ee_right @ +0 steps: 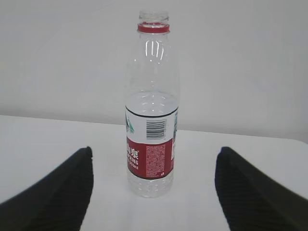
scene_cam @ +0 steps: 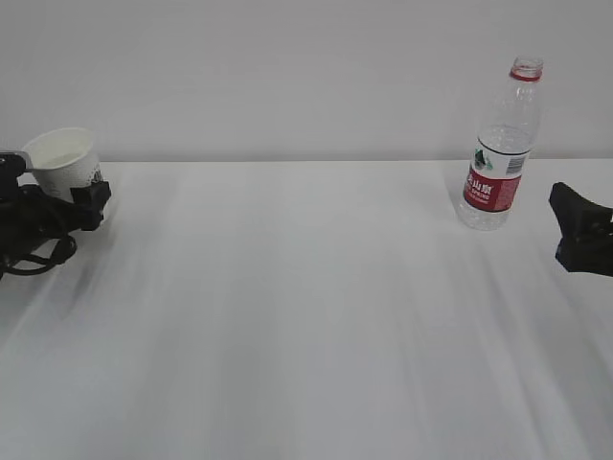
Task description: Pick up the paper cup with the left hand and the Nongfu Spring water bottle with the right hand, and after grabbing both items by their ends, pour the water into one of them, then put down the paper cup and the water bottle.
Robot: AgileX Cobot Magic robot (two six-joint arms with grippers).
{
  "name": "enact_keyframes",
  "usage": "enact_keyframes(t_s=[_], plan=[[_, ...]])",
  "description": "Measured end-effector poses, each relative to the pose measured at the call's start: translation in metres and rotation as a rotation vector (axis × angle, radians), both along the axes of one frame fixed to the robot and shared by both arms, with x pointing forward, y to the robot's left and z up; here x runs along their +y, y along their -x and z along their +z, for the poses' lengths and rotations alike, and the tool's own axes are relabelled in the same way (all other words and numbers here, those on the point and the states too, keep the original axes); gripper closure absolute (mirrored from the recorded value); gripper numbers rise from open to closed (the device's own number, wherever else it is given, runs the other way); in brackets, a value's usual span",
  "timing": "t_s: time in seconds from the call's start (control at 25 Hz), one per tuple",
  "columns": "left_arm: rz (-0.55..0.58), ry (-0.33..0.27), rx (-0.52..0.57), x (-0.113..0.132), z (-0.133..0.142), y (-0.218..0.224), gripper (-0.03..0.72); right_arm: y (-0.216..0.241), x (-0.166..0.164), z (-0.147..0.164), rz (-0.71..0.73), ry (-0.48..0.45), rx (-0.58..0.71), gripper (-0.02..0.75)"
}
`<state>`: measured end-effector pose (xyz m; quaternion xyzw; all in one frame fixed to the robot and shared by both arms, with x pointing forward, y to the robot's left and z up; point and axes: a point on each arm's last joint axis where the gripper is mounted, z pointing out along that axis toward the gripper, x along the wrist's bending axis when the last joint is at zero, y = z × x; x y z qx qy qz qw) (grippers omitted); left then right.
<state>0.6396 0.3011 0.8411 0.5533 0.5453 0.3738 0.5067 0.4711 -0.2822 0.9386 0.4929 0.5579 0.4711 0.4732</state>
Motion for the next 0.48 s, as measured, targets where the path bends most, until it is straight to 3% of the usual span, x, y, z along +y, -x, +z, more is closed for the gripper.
enact_keyframes(t_s=[0.48], plan=[[-0.048,-0.008,-0.021,-0.005,-0.006,0.021,0.048,0.0,0.0,0.0,0.0,0.0,0.0,0.146]])
